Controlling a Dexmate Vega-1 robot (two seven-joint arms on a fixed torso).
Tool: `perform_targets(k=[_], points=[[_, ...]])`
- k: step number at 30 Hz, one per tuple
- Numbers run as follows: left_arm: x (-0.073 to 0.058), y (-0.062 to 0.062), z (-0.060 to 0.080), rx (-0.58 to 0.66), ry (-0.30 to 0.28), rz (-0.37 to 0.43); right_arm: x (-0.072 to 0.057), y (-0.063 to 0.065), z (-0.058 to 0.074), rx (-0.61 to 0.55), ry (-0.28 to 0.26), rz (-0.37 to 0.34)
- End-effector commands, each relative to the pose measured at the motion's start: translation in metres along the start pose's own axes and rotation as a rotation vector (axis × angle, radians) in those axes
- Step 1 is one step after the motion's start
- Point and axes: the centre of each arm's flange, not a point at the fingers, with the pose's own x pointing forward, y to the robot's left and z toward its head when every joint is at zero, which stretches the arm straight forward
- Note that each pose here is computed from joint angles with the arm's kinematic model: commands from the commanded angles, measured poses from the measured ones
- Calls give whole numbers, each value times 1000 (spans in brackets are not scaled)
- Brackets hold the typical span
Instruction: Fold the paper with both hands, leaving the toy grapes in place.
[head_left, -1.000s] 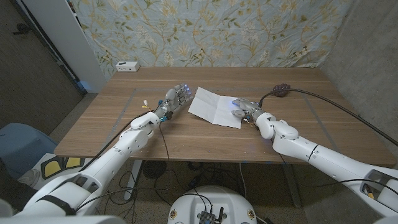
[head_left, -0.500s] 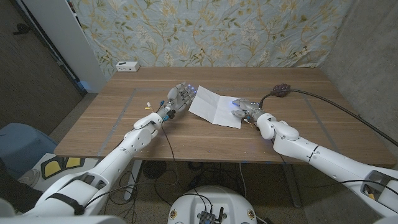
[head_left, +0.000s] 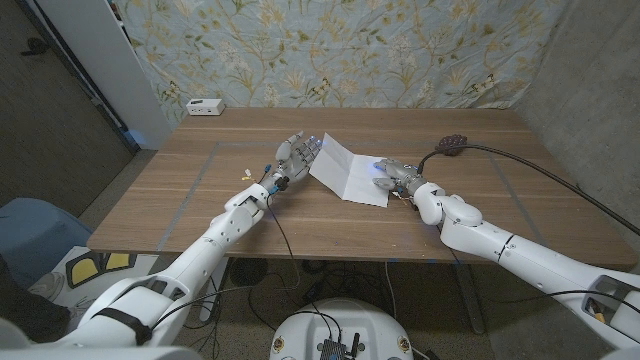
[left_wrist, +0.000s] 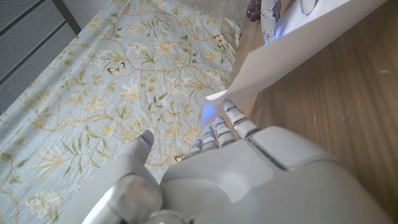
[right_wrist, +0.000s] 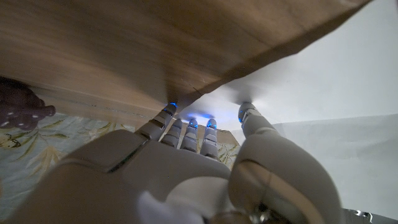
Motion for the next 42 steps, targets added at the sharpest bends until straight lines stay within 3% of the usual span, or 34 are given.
perform_targets(k=[1, 18, 28, 42], points=[[14, -9, -7, -54, 25, -73, -4, 2, -2, 7, 6, 0], [29, -10, 7, 143, 184, -105, -8, 2, -6, 12, 8, -8], [34, -12, 17, 254, 216, -107, -5, 0, -7, -27, -11, 10], [47, -18, 33, 465, 284, -190, -3, 1, -9, -56, -39, 36]])
